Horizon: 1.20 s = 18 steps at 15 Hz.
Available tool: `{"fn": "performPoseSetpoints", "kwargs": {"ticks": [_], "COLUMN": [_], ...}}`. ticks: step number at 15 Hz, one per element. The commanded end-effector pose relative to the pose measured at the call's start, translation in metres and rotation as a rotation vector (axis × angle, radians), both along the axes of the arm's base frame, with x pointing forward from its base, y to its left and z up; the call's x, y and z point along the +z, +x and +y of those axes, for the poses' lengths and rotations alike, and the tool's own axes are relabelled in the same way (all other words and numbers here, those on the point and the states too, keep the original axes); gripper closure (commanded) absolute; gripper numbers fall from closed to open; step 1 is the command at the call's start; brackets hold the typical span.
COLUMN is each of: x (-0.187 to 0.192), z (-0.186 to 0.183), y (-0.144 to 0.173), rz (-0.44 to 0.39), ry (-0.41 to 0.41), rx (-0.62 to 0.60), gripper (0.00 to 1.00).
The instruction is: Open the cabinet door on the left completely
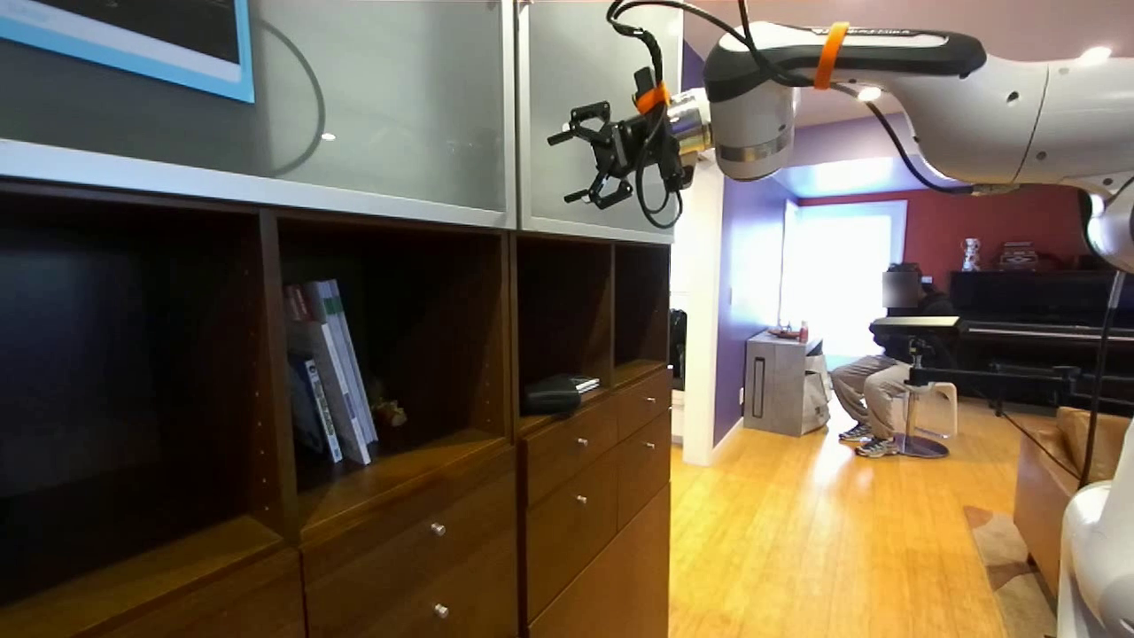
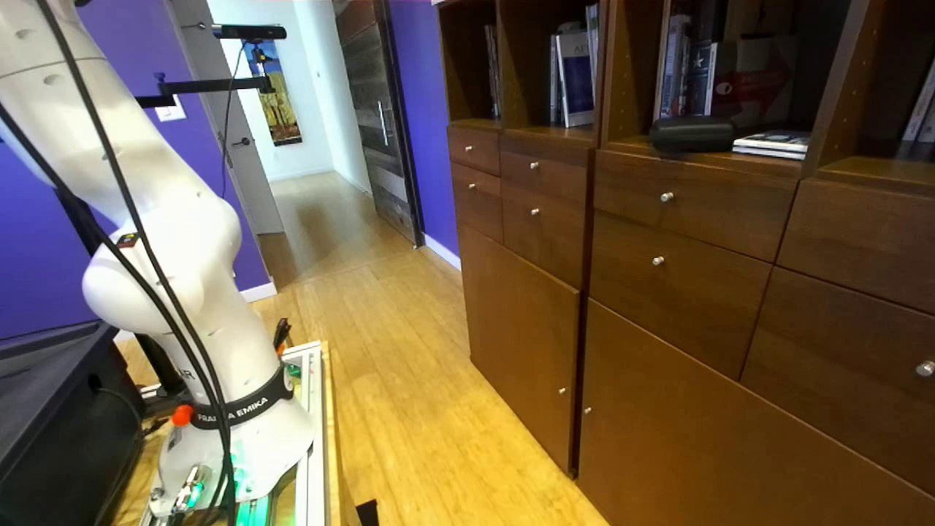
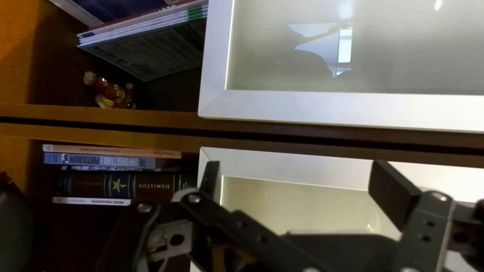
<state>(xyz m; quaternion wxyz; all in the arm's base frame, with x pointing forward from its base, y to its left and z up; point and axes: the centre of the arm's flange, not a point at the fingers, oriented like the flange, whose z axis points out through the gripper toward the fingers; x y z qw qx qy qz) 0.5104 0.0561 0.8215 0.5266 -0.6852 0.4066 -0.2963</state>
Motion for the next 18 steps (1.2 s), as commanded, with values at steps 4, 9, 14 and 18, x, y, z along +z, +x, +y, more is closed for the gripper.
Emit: {"fn": "performPoseSetpoints", "kwargs": {"ticks": [4,9,14,18], "x": [0.017,0.020,0.021,0.022], "z": [0.013,0.025,0.031,0.042], "y": [0.034,0.050,0.060,0.067], "rz": [-0.035,-0.048,-0.049,-0.043], "ry": [0.055,0.087,0.140,0.148], "rx": [-0.020,-0.028,-0.044,-0.014], "gripper": [0.00,0.00,0.00,0.00]}}
